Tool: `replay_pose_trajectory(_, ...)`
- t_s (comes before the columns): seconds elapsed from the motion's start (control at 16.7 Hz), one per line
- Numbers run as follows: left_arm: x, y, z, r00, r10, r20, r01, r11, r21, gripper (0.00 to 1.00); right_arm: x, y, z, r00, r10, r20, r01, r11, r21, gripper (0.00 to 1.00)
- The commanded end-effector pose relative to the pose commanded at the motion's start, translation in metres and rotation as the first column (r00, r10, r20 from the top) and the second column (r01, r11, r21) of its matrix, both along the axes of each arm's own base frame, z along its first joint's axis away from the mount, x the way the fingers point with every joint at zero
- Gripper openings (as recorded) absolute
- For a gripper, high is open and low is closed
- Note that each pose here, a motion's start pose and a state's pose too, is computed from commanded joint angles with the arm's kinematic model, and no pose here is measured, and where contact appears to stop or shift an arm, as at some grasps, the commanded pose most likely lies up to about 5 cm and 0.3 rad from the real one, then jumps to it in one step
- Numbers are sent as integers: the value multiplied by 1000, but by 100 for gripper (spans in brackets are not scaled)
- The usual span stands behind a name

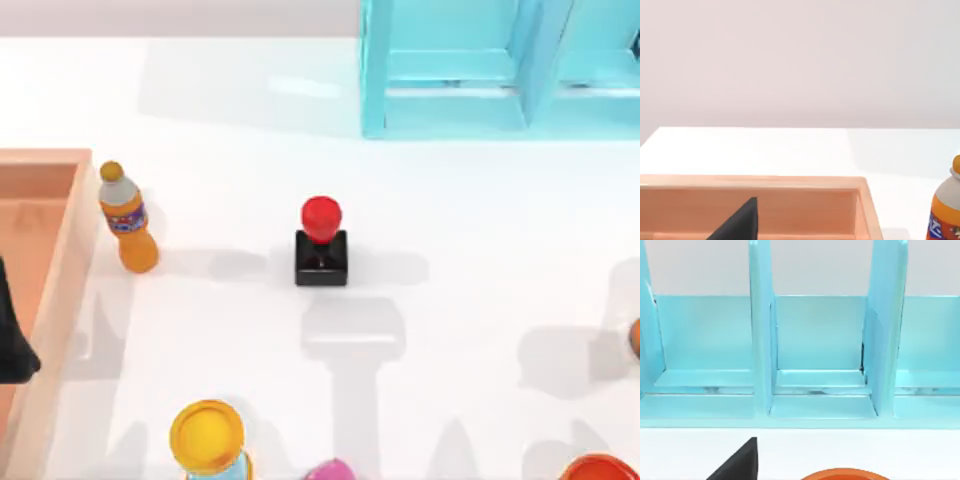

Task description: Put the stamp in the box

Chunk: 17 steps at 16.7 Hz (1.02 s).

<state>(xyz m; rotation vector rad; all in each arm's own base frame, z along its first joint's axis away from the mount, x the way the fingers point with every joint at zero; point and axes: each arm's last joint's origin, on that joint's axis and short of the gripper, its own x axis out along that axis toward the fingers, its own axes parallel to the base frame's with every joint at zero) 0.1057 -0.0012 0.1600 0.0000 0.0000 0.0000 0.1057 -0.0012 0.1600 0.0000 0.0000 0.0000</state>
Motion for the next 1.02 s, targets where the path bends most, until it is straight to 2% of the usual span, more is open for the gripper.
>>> replay_pose_trajectory(0.18,0,0,2,1000,-2,-6,2,1000,-2,100,0,0,0,1000,0,0,0,1000,0,100)
replay_pose_trajectory(0.36,1,-2,19,998,-25,-60,23,1000,-21,100,0,0,0,1000,0,0,0,1000,0,100)
replay_pose_trajectory(0.54,7,-7,53,984,-67,-166,58,997,-57,100,0,0,0,1000,0,0,0,1000,0,100)
replay_pose_trajectory(0.72,24,-16,97,944,-121,-308,93,990,-105,100,0,0,0,1000,0,0,0,1000,0,100)
replay_pose_trajectory(0.9,57,-30,142,867,-174,-467,114,982,-154,100,0,0,0,1000,0,0,0,1000,0,100)
replay_pose_trajectory(1.02,87,-46,168,794,-201,-573,118,977,-180,100,0,0,0,1000,0,0,0,1000,0,100)
